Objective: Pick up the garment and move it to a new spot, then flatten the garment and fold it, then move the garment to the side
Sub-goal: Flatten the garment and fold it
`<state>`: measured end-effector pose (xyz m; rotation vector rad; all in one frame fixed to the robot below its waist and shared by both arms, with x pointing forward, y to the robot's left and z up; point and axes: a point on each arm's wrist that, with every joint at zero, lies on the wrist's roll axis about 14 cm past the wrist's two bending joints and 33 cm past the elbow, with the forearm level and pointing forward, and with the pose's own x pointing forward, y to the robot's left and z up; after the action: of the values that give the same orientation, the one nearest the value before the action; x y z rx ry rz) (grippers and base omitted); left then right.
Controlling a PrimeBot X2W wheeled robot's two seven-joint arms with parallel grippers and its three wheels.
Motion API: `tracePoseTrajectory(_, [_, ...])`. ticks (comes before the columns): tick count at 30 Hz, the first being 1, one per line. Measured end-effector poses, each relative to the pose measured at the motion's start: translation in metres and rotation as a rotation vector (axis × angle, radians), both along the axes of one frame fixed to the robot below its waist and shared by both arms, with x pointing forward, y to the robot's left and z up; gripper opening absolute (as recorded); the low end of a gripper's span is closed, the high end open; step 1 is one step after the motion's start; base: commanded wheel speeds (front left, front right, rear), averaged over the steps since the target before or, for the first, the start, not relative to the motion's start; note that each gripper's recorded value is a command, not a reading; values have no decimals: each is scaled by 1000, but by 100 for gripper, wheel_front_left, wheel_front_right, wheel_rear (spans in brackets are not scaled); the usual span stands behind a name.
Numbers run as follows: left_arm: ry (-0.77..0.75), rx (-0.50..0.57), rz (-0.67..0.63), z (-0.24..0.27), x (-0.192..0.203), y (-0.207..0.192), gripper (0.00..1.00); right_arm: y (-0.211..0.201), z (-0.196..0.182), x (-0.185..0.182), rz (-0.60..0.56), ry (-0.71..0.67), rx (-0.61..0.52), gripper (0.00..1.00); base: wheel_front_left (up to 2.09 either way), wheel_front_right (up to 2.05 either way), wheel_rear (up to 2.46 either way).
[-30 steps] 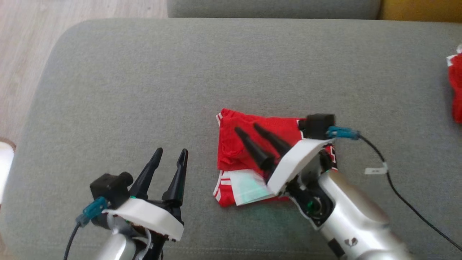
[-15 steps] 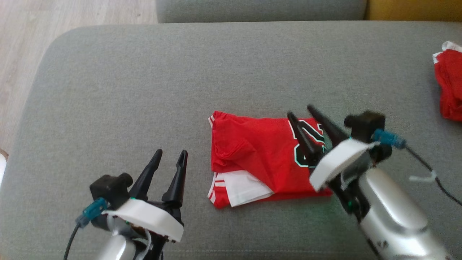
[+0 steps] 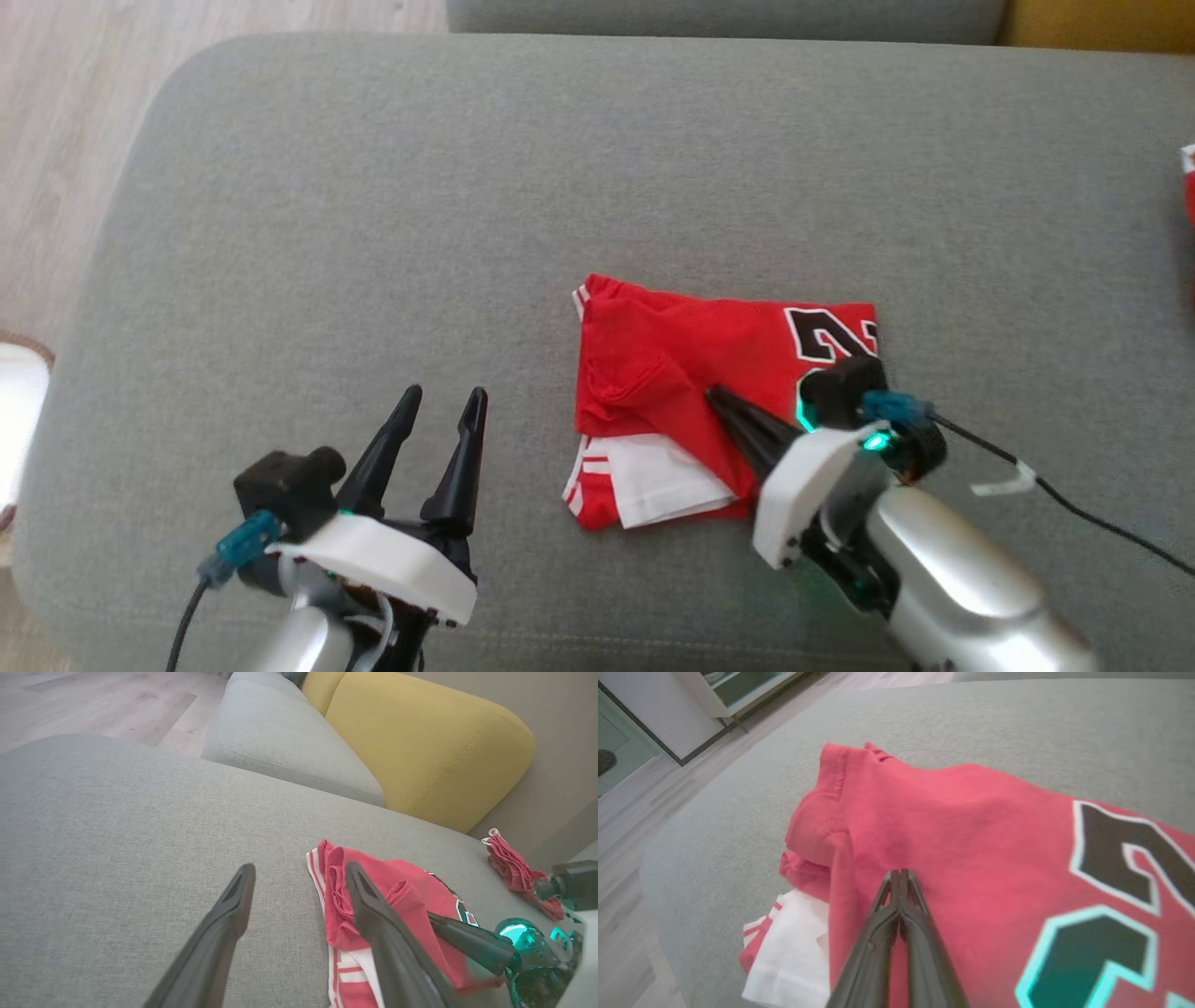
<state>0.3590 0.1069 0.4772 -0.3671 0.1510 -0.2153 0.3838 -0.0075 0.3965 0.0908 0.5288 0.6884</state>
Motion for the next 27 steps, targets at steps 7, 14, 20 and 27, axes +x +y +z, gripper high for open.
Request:
tracePoseTrajectory(7, [9, 5, 34, -4, 0, 9, 100, 56, 0, -23, 166, 20, 34, 0, 0, 0, 0])
tracePoseTrajectory(14, [14, -3, 36, -6, 2, 8, 100, 59, -11, -37, 183, 48, 43, 0, 0, 0, 0])
tracePoseTrajectory(20, [7, -4, 18, -6, 5, 2, 100, 43, 28, 2, 67, -110, 135, 9, 0, 0, 0])
tracePoseTrajectory(27, [-38, -5, 6, 3, 8, -4, 100, -7, 80, 45, -155, -297, 221, 100, 0, 0, 0])
